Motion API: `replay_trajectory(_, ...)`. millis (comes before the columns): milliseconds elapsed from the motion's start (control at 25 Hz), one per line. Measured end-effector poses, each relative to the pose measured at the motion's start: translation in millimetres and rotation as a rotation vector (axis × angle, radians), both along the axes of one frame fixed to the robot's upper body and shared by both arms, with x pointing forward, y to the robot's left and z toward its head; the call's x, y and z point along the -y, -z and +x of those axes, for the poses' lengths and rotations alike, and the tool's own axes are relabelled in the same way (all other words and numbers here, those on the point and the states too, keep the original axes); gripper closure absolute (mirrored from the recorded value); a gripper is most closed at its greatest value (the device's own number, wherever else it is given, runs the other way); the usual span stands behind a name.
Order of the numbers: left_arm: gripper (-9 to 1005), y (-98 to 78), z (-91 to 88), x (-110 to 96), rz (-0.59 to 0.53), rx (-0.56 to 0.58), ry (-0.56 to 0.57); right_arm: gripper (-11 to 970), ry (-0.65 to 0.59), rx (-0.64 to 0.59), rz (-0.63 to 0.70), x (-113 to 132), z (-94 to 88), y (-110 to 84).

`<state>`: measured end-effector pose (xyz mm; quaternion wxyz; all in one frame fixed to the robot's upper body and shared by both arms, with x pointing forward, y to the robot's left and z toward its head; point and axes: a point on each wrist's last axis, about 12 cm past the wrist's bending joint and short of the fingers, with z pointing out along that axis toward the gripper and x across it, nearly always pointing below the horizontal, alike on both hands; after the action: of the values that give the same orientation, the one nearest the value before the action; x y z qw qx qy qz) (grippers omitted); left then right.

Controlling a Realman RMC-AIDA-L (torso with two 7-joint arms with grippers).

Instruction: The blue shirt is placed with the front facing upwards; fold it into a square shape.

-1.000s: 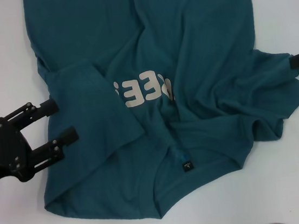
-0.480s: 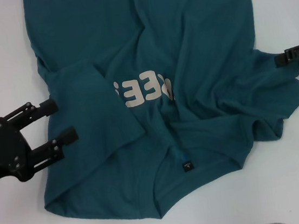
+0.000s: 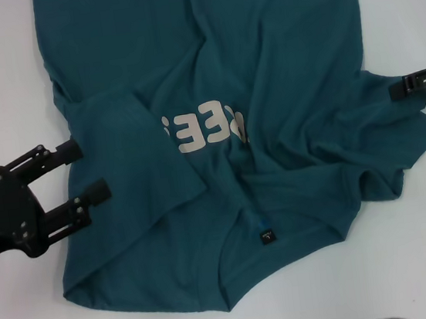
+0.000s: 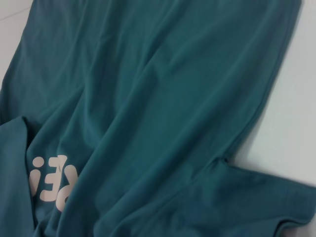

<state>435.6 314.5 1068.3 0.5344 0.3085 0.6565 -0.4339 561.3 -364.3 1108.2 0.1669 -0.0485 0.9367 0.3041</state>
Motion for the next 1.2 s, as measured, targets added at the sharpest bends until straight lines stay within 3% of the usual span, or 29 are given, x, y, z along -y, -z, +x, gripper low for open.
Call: replay_trajectory(1200, 276, 1.1, 0.3, 2.5, -0.012, -0.006, 0.004, 20, -0.075, 0.01, 0.014, -19.0, 4.2, 4.6)
